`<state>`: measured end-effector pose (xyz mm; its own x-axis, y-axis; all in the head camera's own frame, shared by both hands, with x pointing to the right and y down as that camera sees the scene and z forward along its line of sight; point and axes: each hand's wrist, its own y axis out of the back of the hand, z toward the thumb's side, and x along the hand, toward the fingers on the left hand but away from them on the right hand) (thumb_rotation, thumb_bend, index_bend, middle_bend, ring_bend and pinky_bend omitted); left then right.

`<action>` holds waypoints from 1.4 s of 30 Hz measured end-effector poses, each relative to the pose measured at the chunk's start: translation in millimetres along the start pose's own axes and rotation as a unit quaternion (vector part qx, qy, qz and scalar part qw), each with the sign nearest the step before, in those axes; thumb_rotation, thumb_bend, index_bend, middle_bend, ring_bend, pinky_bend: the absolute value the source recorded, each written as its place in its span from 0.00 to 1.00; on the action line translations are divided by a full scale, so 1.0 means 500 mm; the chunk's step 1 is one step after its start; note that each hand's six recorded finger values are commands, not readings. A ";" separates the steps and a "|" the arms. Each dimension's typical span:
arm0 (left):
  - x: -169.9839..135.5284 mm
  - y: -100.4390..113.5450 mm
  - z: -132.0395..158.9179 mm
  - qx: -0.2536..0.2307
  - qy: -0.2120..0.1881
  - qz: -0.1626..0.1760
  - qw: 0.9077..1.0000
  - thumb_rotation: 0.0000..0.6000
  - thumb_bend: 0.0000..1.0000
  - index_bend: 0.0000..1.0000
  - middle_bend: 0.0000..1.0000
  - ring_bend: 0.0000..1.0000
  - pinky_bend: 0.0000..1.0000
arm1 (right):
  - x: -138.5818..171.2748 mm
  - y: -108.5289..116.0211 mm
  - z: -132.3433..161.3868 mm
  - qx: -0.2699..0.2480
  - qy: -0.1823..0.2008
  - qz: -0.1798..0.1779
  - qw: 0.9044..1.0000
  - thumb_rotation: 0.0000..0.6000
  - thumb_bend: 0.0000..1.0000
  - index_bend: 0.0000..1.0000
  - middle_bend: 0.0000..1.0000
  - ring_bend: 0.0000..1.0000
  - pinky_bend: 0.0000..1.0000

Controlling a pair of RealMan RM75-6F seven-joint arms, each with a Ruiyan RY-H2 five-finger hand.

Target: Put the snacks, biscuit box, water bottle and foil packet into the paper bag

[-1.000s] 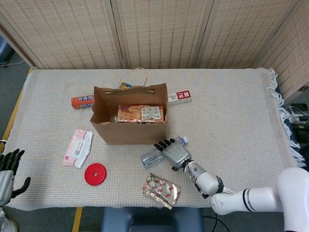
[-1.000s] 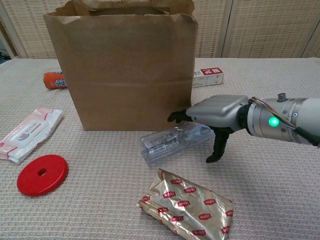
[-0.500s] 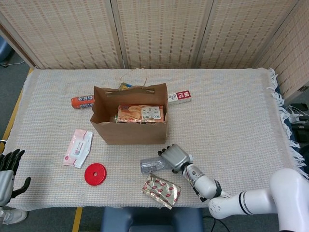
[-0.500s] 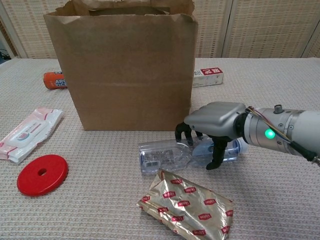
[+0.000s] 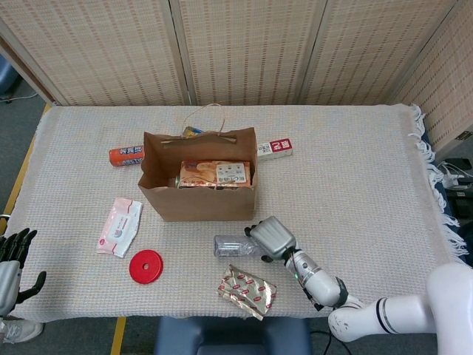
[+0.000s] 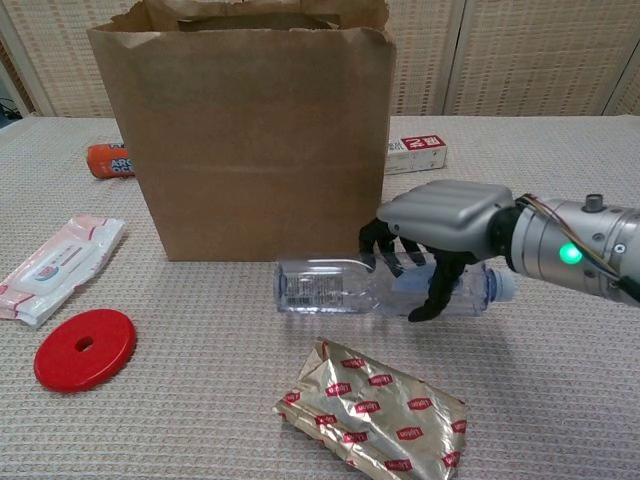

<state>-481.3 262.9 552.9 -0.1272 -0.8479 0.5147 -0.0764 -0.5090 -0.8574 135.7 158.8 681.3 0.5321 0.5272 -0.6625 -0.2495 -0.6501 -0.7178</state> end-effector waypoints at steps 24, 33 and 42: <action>0.000 0.000 0.003 0.008 -0.002 0.005 1.000 1.00 0.38 0.00 0.00 0.00 0.00 | 0.046 0.407 -0.070 -0.151 -0.031 -0.313 0.937 1.00 0.24 0.63 0.59 0.61 0.66; 0.002 -0.001 0.000 0.001 -0.002 0.000 1.000 1.00 0.38 0.00 0.00 0.00 0.00 | -0.028 0.493 -0.035 -0.199 -0.048 -0.391 0.897 1.00 0.24 0.63 0.59 0.61 0.66; 0.002 -0.001 -0.002 0.000 0.000 -0.004 1.000 1.00 0.38 0.00 0.00 0.00 0.00 | -0.103 0.472 0.006 -0.192 -0.059 -0.401 0.894 1.00 0.24 0.62 0.59 0.61 0.66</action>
<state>-482.2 262.4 554.2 -0.1273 -0.8439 0.5211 -0.0774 -0.5153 -0.8535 47.1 -20.3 545.6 0.3211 0.9471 -0.0021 0.4816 -0.1652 -0.8607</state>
